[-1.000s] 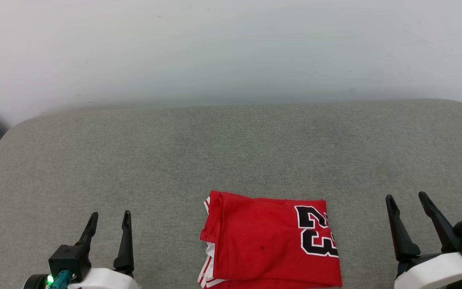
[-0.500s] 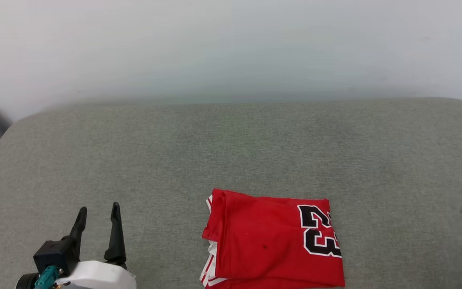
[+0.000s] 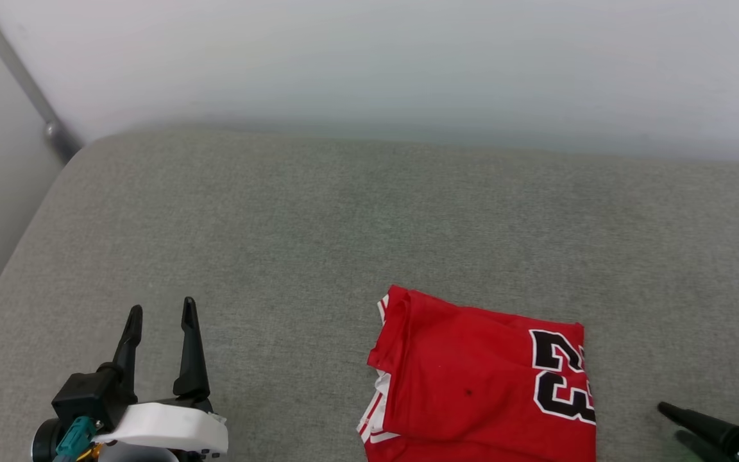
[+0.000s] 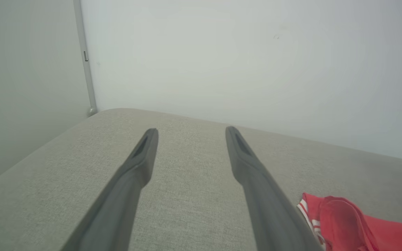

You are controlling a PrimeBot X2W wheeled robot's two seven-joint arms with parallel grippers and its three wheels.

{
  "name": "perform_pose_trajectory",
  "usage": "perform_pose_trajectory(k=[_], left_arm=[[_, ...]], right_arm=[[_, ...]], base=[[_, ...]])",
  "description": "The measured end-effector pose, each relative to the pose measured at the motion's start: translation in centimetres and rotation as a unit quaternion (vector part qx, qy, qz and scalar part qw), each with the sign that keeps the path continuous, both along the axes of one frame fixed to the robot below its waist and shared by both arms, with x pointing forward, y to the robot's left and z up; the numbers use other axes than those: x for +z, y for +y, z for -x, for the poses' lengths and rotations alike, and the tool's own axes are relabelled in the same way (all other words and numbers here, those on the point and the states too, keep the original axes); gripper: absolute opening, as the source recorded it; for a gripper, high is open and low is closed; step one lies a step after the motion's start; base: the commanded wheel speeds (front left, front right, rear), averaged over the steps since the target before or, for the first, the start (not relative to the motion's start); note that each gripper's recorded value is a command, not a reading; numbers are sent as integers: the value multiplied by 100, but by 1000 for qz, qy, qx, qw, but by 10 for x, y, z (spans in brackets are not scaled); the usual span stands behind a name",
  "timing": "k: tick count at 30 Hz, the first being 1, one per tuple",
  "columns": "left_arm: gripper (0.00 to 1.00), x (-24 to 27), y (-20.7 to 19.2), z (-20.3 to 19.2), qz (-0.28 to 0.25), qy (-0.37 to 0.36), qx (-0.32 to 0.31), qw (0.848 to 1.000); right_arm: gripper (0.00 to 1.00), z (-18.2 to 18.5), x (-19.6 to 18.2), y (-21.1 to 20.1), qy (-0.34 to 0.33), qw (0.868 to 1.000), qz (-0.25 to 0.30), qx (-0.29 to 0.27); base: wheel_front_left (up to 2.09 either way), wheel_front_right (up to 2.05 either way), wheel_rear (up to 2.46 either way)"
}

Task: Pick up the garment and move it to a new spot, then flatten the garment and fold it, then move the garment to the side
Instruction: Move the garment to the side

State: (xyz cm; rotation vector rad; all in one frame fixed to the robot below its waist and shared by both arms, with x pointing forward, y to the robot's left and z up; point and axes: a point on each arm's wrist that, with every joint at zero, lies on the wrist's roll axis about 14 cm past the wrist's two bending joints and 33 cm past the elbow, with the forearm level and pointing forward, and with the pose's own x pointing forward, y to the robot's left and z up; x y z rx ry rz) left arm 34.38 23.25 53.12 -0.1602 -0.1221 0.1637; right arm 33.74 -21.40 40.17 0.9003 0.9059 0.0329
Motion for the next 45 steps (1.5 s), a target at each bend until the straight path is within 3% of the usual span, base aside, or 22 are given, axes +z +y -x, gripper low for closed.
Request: perform_pose_trajectory(k=[3,6,11,12,14,18,22,28,34,39,42,45], left_arm=[[100,-5,4,2,5,5,9,1000],[100,-5,9,2,0,5,14,1000],[100,-6,15,3,-8,7,20,1000],[100,-6,15,3,-10,7,19,1000],[100,-6,14,2,-13,6,17,1000],[100,-4,11,0,-15,3,10,1000],[100,-3,3,-4,-18,-1,-5,1000],[100,0,-17,-16,-26,-6,-41,999],[100,0,-52,-37,-36,-9,-99,994],[100,0,-94,-62,-57,-9,-165,985],[100,8,-125,-83,-64,-23,-210,975],[100,14,-156,-105,-69,-34,-253,964]], right_arm=[[100,-4,-12,26,34,996,-76,16],[100,-12,-19,63,55,984,-166,30],[100,-27,-17,107,60,969,-234,50],[50,-28,-17,111,61,969,-231,54],[0,-30,-16,117,57,970,-228,61],[0,-35,-8,123,38,971,-228,64],[0,-39,3,122,7,978,-193,81],[0,-42,18,97,-54,988,-21,146],[0,-32,22,41,-72,978,126,149],[0,-26,33,-5,-81,974,182,105],[0,-17,36,-54,-73,960,261,74],[0,-17,40,-86,-74,949,305,40]], base=[[0,0,0],[0,0,0],[0,0,0],[0,0,0],[0,0,0],[0,0,0],[0,0,0],[0,0,0],[0,0,0],[0,0,0],[0,0,0],[0,0,0]])
